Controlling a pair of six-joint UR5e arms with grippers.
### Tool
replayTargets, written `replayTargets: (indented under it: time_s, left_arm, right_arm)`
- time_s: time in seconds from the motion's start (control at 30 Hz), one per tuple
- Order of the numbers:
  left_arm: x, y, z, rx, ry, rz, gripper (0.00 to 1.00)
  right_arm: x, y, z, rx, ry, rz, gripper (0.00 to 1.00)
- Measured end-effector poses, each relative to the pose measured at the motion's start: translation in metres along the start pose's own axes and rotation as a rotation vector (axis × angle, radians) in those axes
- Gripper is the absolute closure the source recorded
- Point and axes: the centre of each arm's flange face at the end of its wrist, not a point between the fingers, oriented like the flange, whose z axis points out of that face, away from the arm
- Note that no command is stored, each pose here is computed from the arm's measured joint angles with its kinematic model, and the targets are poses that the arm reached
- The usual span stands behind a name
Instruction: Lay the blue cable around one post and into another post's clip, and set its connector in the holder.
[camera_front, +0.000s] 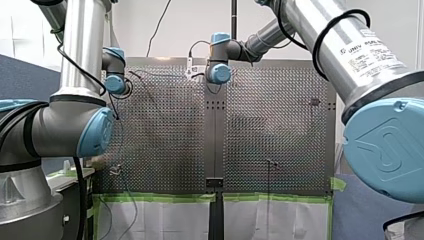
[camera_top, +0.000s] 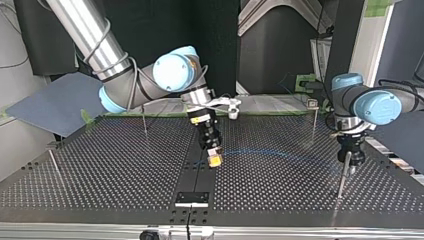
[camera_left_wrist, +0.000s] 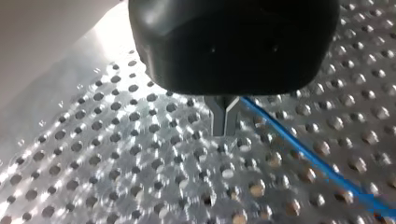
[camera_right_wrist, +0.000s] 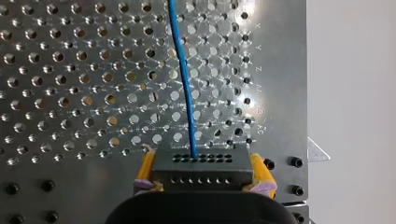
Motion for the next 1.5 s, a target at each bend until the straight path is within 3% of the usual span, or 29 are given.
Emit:
replayTargets:
  time_s: [0.13, 0.17, 0.27, 0.33, 0.4, 0.43, 0.5, 0.53, 0.6, 0.7, 0.9, 1.37, 1.4, 1.5]
  left_arm:
    - [0.0, -0.006, 0.003, 0.05, -0.005, -0.004, 0.97]
    - [0.0, -0.008, 0.004, 0.064, -0.006, 0.003, 0.87]
    - [0.001, -0.01, 0.004, 0.085, 0.001, 0.022, 0.87]
    - [0.001, -0.01, 0.004, 0.097, 0.009, 0.035, 0.82]
    - [0.001, -0.01, 0.004, 0.109, 0.016, 0.038, 0.72]
    - [0.002, -0.01, 0.004, 0.115, 0.02, 0.036, 0.72]
    - [0.003, -0.009, 0.004, 0.13, 0.029, 0.028, 0.58]
    - [0.005, -0.009, 0.003, 0.138, 0.034, 0.022, 0.58]
    - [0.008, -0.008, 0.002, 0.154, 0.042, 0.01, 0.43]
    - [0.013, -0.006, -0.002, 0.169, 0.062, -0.008, 0.36]
    - [0.019, 0.001, -0.006, 0.164, 0.092, -0.046, 0.24]
    - [0.013, 0.014, -0.005, 0.131, 0.096, -0.127, 0.22]
    - [0.013, 0.015, -0.005, 0.131, 0.096, -0.127, 0.0]
    - [0.014, 0.017, -0.006, 0.134, 0.1, -0.132, 0.0]
  right_arm:
    - [-0.001, -0.001, 0.0, 0.002, -0.004, -0.001, 1.0]
    - [-0.001, -0.001, -0.001, 0.002, -0.005, -0.001, 1.0]
    - [-0.002, -0.001, -0.001, 0.002, -0.008, -0.001, 1.0]
    - [-0.002, -0.001, -0.001, 0.003, -0.011, -0.001, 1.0]
    - [-0.002, -0.001, -0.001, 0.002, -0.016, -0.001, 1.0]
    - [-0.003, -0.001, -0.002, 0.002, -0.018, -0.001, 1.0]
    - [-0.003, 0.0, -0.002, 0.001, -0.025, -0.002, 1.0]
    - [-0.004, 0.001, -0.002, 0.0, -0.027, -0.002, 1.0]
    - [-0.004, 0.001, -0.003, -0.001, -0.033, -0.002, 1.0]
    - [-0.005, 0.001, -0.003, -0.001, -0.041, -0.003, 1.0]
    - [-0.007, 0.003, -0.005, -0.004, -0.056, -0.005, 1.0]
    - [-0.009, 0.0, -0.007, -0.001, -0.07, -0.005, 1.0]
    - [-0.009, 0.0, -0.007, -0.001, -0.069, -0.005, 1.0]
    - [-0.009, 0.0, -0.007, -0.001, -0.068, -0.004, 1.0]
